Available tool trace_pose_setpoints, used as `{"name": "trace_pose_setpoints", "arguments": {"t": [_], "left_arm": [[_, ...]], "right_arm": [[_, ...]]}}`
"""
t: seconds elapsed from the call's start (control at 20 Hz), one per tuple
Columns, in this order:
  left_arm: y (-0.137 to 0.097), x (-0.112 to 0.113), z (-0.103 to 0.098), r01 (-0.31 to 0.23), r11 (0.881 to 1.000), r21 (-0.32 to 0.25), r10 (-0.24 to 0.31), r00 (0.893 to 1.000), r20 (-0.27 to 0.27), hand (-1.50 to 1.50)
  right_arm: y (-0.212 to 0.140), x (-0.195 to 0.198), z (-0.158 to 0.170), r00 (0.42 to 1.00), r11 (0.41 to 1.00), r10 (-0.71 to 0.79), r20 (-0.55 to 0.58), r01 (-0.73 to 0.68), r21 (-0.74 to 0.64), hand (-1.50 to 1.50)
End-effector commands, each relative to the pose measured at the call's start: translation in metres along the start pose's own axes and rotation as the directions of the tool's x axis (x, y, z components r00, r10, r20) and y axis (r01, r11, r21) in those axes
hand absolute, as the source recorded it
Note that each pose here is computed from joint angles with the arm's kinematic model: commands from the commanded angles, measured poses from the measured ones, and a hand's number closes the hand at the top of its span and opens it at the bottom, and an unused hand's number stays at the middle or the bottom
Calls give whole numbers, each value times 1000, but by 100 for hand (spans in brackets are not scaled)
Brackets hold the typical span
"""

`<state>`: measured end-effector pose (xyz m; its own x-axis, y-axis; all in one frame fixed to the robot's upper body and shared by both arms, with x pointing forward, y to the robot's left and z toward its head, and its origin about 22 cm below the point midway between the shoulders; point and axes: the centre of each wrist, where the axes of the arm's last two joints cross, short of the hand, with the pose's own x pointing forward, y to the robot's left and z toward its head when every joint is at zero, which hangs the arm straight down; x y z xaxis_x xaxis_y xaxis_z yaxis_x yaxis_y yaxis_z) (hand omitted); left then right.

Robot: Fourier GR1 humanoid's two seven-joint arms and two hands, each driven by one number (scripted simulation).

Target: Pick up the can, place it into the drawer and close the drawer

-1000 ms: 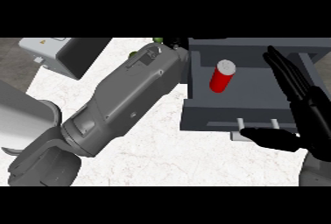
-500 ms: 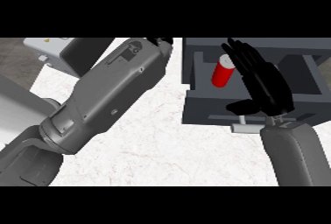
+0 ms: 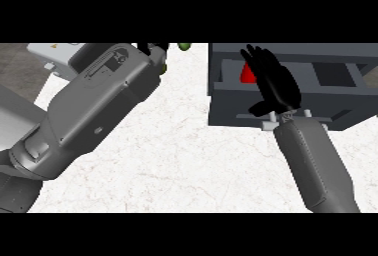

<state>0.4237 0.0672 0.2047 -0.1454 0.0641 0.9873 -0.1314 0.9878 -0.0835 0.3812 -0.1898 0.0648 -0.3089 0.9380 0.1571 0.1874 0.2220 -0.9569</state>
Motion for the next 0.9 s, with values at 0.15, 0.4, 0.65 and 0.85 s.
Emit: {"name": "trace_pose_setpoints", "arguments": {"t": [0.15,0.4,0.65,0.85], "left_arm": [[22,20,-1,-7,1000,12,7,1000,1,-150],[19,14,8,-8,1000,4,8,1000,5,-150],[35,10,10,-18,1000,-5,18,1000,-4,-150],[53,11,11,-9,1000,-5,9,1000,9,-150]], "right_arm": [[45,-19,-1,996,996,84,-42,-85,-25,-150],[47,-29,-11,993,993,101,-60,-105,-62,-150],[34,-23,-36,991,987,96,-92,-107,-122,-150],[21,-25,-52,987,980,133,-94,-145,-137,-150]]}}
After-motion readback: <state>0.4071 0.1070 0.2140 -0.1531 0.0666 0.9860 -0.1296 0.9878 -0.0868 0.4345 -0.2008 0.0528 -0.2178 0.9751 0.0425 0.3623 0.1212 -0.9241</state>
